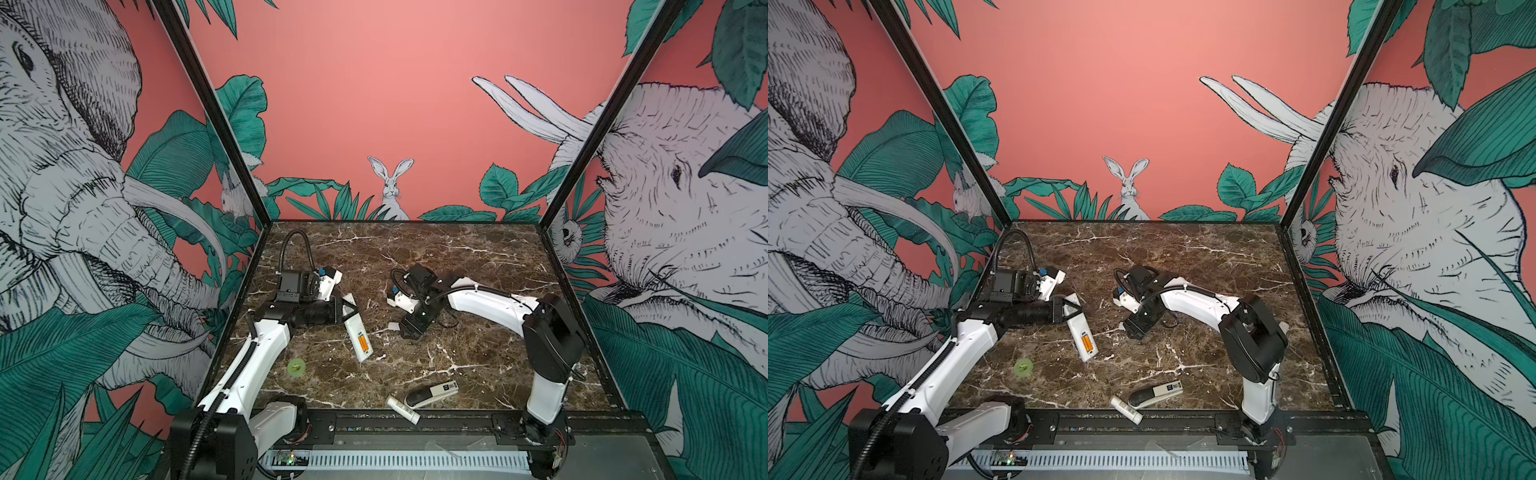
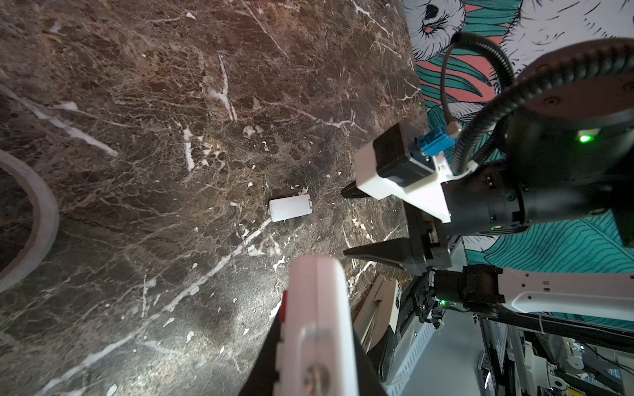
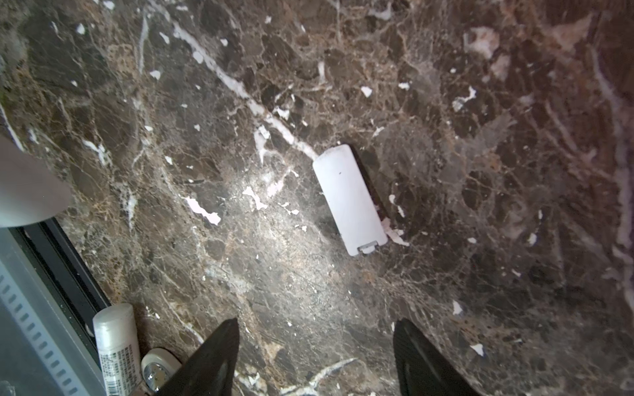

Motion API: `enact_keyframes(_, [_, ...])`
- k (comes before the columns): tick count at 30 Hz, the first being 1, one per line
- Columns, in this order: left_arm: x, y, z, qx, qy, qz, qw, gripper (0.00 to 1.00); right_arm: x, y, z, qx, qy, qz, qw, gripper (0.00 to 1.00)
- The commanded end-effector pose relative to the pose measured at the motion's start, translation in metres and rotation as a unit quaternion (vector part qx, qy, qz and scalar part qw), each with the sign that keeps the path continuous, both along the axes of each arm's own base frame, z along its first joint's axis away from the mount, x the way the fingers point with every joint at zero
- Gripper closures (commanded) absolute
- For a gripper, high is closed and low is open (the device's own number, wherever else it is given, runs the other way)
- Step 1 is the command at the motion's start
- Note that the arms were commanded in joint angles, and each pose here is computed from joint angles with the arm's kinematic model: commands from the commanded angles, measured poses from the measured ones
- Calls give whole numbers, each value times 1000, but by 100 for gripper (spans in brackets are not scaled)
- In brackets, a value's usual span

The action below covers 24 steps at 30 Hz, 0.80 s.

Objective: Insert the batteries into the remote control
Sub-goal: 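Move the right gripper away from the remote to the white battery cover, then lower the right gripper and grasp the white battery cover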

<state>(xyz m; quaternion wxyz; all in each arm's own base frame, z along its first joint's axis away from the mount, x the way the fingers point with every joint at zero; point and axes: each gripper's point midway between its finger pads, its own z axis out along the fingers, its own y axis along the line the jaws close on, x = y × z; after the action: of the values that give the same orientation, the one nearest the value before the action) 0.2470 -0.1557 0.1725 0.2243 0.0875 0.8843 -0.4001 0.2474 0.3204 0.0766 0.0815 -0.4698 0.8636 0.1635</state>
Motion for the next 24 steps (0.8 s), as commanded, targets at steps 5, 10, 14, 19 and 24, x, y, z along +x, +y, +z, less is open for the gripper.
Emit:
enact_keyframes(5, [-5, -2, 2, -6, -8, -12, 1000, 100, 7, -14, -23, -63, 5, -25, 998, 29])
enact_keyframes(10, [-5, -2, 3, -6, -11, -12, 1000, 100, 16, -11, -33, -64, -4, -58, 996, 29])
enact_keyframes(14, [-5, -2, 3, -7, -12, -12, 1000, 100, 27, -11, -40, -68, -16, -89, 994, 29])
enact_keyframes(19, [-6, -3, 5, -10, -17, -13, 1000, 100, 39, -13, -51, -84, -36, -112, 989, 29])
enact_keyframes(24, [-6, -3, 6, -9, -18, -14, 1000, 100, 44, -12, -56, -90, -40, -116, 988, 29])
